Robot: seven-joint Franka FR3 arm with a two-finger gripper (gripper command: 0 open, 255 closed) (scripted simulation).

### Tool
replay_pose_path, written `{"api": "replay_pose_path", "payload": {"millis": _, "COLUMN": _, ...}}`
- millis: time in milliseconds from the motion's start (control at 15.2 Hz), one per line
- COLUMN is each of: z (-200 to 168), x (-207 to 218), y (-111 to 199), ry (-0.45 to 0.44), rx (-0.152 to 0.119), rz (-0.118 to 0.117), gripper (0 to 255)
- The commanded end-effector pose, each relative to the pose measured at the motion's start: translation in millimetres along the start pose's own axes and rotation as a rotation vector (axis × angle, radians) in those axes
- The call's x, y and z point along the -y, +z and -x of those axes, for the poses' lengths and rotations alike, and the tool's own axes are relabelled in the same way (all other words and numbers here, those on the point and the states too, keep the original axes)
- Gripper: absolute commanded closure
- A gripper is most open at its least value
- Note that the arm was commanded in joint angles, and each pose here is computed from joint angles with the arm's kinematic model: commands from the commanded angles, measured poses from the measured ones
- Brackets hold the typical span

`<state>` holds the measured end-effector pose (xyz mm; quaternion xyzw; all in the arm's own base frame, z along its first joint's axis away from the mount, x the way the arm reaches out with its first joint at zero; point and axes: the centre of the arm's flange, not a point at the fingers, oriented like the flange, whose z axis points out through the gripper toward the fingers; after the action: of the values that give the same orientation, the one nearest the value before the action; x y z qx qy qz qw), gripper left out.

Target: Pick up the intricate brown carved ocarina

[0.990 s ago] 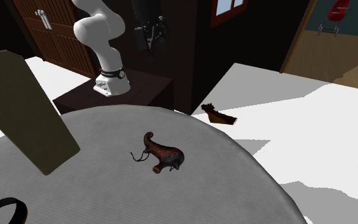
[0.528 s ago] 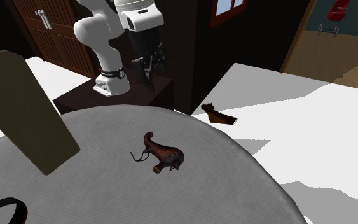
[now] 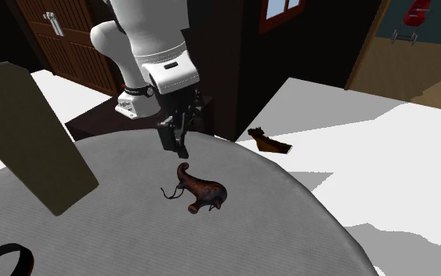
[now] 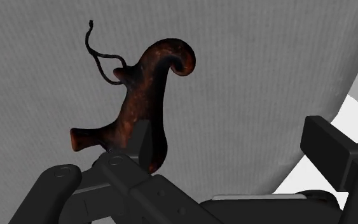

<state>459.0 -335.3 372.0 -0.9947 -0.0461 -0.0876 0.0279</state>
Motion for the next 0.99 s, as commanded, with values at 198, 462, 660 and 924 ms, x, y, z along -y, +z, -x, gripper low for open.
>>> {"api": "replay_pose_path", "payload": {"millis": 198, "z": -8, "x": -56, "y": 37, "ry": -0.004, "rx": -0.009, "rz": 0.002, "gripper": 0}}
{"api": "replay_pose_path", "payload": {"millis": 462, "z": -6, "x": -59, "y": 54, "ry": -0.004, "rx": -0.009, "rz": 0.002, "gripper": 0}}
{"api": "replay_pose_path", "payload": {"millis": 660, "z": -3, "x": -60, "y": 70, "ry": -0.004, "rx": -0.009, "rz": 0.002, "gripper": 0}}
{"api": "replay_pose_path", "payload": {"millis": 924, "z": -1, "x": -61, "y": 78, "ry": -0.004, "rx": -0.009, "rz": 0.002, "gripper": 255}}
